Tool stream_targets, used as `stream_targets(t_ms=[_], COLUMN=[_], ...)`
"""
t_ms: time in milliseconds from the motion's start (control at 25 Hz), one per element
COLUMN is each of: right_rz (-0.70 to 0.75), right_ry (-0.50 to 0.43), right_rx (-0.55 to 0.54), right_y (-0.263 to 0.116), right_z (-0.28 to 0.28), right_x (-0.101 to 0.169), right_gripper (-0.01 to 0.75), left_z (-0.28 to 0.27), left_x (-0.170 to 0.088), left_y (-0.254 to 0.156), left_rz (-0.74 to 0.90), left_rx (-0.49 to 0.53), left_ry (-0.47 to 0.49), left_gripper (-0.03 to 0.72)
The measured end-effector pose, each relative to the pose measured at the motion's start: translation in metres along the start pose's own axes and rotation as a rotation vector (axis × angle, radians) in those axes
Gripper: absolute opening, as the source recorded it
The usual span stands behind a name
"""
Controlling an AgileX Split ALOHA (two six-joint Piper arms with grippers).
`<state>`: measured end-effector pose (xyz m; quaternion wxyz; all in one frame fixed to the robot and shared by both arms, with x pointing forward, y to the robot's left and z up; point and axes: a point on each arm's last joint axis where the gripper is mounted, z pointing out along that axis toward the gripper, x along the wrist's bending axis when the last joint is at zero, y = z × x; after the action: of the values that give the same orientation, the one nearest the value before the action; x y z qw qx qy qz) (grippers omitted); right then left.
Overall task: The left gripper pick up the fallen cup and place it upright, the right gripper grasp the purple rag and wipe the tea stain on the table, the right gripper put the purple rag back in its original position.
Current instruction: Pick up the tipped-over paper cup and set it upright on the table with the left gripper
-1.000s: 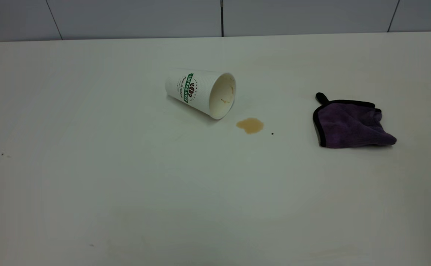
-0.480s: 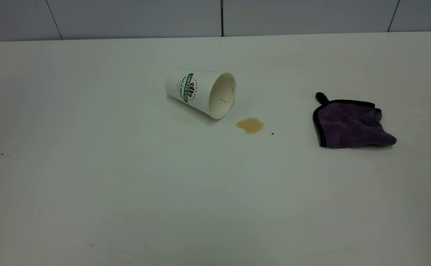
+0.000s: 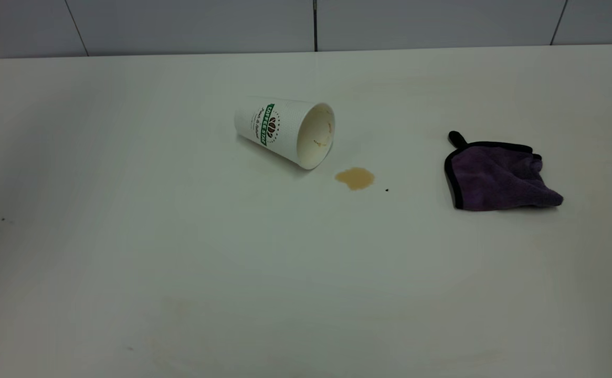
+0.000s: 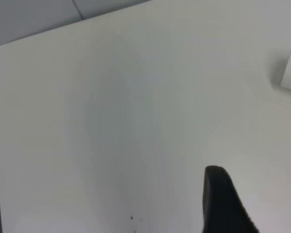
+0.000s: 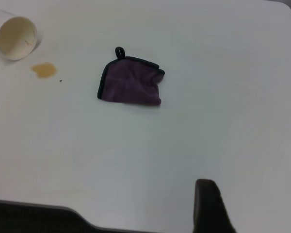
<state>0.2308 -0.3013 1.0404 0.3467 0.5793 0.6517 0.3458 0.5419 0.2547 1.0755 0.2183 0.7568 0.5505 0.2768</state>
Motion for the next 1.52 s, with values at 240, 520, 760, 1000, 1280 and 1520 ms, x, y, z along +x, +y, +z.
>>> stream_targets(t_ms=[240, 520, 760, 1000, 1280, 1520], right_rz=[0.000, 0.000, 0.000, 0.000, 0.000, 0.000], right_ry=[0.000, 0.000, 0.000, 0.000, 0.000, 0.000], right_rx=[0.000, 0.000, 0.000, 0.000, 0.000, 0.000], right_y=[0.000, 0.000, 0.000, 0.000, 0.000, 0.000], right_z=[0.000, 0.000, 0.000, 0.000, 0.000, 0.000], right_x=[0.000, 0.000, 0.000, 0.000, 0.000, 0.000], right_gripper=[0.467, 0.467, 0.467, 0.467, 0.467, 0.467], left_z=[0.066, 0.126, 0.162, 0.185, 0.212, 0.236], left_x=[-0.057, -0.153, -0.223, -0.254, -0.262, -0.269], left_y=[0.029, 0.035, 0.021, 0.012, -0.005, -0.017], left_rz=[0.133, 0.320, 0.505, 0.522, 0.593, 0.655], left_rx=[0.076, 0.101, 0.118, 0.143, 0.181, 0.161], left_ry=[0.051, 0.142, 0.204, 0.196, 0.194, 0.215], left_gripper=[0.304, 0.266, 0.268, 0.420, 0.662, 0.641])
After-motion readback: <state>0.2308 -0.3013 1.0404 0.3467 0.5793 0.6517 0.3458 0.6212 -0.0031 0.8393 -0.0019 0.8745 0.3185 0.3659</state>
